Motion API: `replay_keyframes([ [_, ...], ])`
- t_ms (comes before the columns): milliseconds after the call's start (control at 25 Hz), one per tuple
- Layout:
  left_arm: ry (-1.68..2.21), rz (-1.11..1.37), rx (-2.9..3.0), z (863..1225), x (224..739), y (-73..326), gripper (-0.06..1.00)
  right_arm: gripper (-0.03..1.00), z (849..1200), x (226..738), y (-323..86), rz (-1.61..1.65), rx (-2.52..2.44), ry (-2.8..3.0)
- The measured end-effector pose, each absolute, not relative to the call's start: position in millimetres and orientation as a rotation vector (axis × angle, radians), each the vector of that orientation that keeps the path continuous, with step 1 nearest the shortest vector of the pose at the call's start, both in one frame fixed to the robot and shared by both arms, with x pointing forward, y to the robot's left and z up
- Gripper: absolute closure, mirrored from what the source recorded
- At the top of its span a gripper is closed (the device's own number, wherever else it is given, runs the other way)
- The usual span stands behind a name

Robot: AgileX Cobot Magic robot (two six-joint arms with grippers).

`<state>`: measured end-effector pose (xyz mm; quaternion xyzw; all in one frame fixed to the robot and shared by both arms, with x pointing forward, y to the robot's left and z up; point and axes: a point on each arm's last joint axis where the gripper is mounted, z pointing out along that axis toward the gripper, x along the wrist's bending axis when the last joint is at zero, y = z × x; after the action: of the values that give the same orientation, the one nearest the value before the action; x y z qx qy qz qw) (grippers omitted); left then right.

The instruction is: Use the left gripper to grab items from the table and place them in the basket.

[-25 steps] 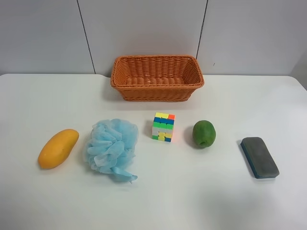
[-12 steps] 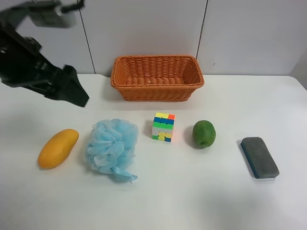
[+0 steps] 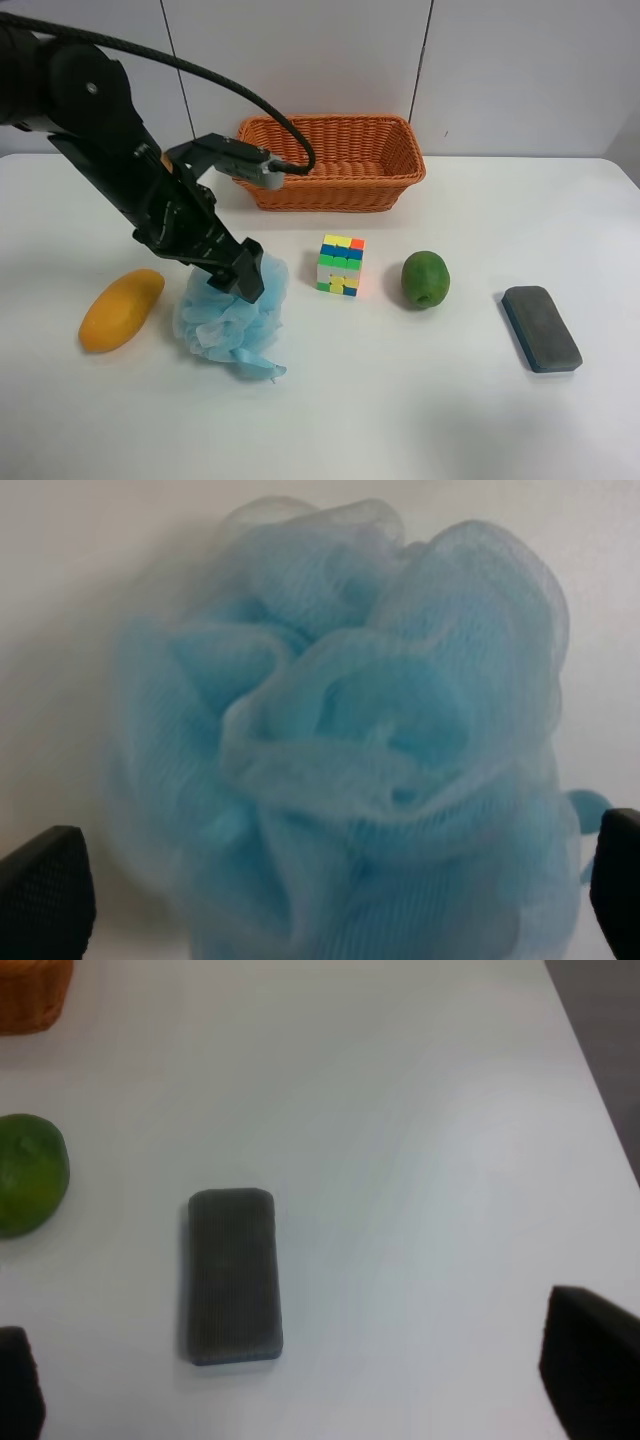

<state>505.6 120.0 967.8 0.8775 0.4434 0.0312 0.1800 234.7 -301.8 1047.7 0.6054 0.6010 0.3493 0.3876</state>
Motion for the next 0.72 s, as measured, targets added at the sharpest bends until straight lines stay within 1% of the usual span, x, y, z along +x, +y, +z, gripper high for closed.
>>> replay_keyframes([
  [240, 1.217, 0.066, 2.534, 923.2, 518.4, 110.4, -0.05, -0.03, 1047.7, 234.7, -301.8, 0.889, 1.54, 1.529],
  [320, 1.22, 0.065, 2.54, 914.2, 520.7, 109.2, -0.04, -0.03, 1047.7, 234.7, -301.8, 0.889, 1.54, 1.529],
  [400, 1.223, 0.062, 2.543, 909.8, 521.6, 108.7, 0.04, -0.03, 1047.7, 234.7, -301.8, 0.889, 1.54, 1.529],
  [440, 1.222, 0.062, 2.542, 909.9, 521.6, 108.6, 0.14, -0.03, 1047.7, 234.7, -301.8, 0.889, 1.54, 1.529],
  [520, 1.221, 0.062, 2.541, 910.1, 521.9, 108.4, 0.42, -0.03, 1047.7, 234.7, -301.8, 0.889, 1.54, 1.529],
  [560, 1.221, 0.063, 2.539, 910.7, 522.3, 108.1, 0.49, -0.03, 1047.7, 234.7, -301.8, 0.889, 1.54, 1.529],
  [720, 1.223, 0.058, 2.536, 911.5, 522.7, 107.5, 0.51, -0.03, 1047.7, 234.7, -301.8, 0.889, 1.54, 1.529],
])
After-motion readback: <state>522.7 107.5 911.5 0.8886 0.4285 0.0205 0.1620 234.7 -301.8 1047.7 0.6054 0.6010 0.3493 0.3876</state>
